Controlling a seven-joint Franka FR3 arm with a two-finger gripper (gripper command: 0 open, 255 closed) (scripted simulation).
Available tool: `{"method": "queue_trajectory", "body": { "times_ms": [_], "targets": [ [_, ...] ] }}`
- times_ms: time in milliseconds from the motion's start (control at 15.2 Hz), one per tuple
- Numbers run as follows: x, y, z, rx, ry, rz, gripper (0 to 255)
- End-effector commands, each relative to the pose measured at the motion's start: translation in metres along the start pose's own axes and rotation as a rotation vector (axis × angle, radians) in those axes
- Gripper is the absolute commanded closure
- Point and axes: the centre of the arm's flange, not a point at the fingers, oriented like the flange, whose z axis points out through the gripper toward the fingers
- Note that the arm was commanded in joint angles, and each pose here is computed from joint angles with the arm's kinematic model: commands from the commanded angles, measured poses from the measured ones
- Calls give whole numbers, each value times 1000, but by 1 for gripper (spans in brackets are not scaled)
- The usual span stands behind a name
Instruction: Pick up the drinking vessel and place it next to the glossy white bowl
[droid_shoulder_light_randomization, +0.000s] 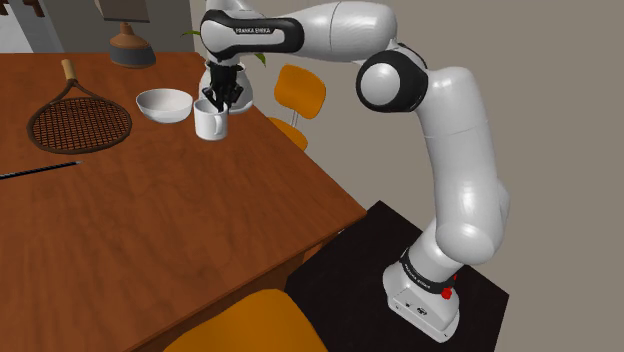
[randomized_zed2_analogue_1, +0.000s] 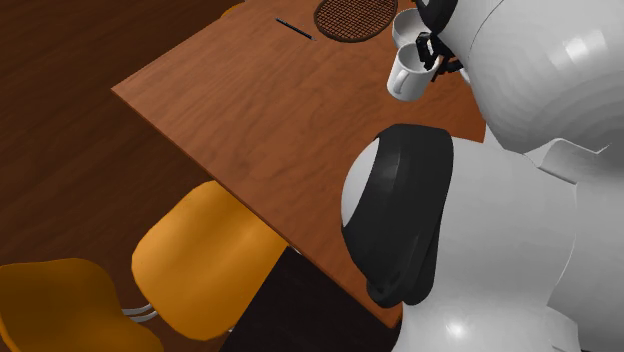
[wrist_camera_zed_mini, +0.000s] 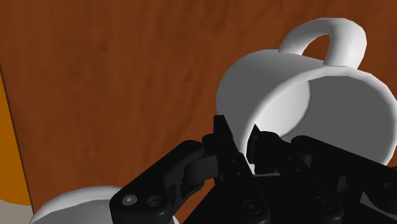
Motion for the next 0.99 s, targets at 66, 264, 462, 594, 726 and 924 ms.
{"method": "queue_trajectory", "body": {
  "times_ms": [66,264,462,594,726,924],
  "targets": [
    [1,0,15,0,1,0,255],
    [0,1,31,0,1,0,255],
    [0,1,35,0,1,0,255],
    [0,1,35,0,1,0,255],
    [0,1,35,0,1,0,255],
    [0,1,35,0,1,0,0]
  ]
}}
